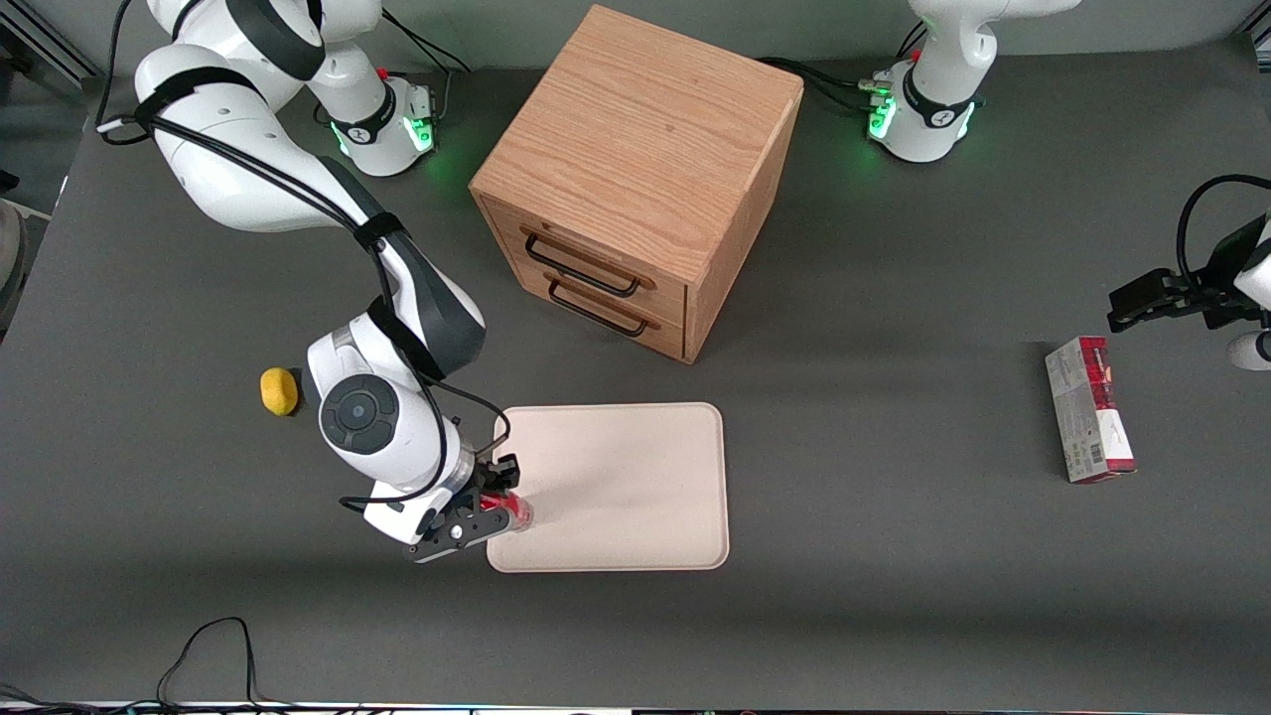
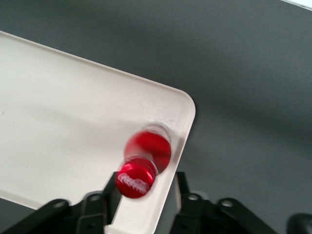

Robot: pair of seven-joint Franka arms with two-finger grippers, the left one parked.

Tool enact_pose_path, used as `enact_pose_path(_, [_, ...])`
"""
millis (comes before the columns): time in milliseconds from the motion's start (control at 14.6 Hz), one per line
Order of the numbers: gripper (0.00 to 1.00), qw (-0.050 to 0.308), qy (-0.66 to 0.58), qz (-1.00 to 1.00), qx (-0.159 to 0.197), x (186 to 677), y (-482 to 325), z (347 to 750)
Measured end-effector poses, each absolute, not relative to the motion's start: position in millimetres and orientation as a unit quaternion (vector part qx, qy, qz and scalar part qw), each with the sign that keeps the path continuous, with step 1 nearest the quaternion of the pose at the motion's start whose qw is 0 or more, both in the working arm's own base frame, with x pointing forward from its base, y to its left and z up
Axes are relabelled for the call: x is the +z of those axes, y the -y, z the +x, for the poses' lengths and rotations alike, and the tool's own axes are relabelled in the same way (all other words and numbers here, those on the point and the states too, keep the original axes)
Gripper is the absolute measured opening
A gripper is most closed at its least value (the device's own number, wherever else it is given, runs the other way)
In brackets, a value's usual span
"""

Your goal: Place coke bottle on tray

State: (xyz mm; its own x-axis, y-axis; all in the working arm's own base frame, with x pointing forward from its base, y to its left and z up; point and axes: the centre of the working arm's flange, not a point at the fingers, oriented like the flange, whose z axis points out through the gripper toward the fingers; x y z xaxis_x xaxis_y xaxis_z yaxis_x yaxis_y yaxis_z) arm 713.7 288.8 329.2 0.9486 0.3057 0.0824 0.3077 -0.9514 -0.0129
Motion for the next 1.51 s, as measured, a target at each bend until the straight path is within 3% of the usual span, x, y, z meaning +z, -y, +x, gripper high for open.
enact_pose_path(275, [1.0,0.014,0.152,-0.987,-0.043,332.8,-287.1,716.0])
enact_pose_path(480, [1.0,0.017,0.128,-0.99,-0.053,353.1,-277.2,720.9])
enact_pose_path(755, [1.0,0.044,0.063,-0.996,-0.037,433.0,-212.6,704.4])
enact_pose_path(961, [1.0,0.049,0.002,-0.999,-0.019,489.3,-137.5,663.3])
enact_pose_path(1098, [1.0,0.035,-0.017,-0.999,-0.016,516.5,-87.5,627.7])
enact_pose_path(1510, [1.0,0.011,-0.067,-0.998,0.003,560.1,-10.7,534.1])
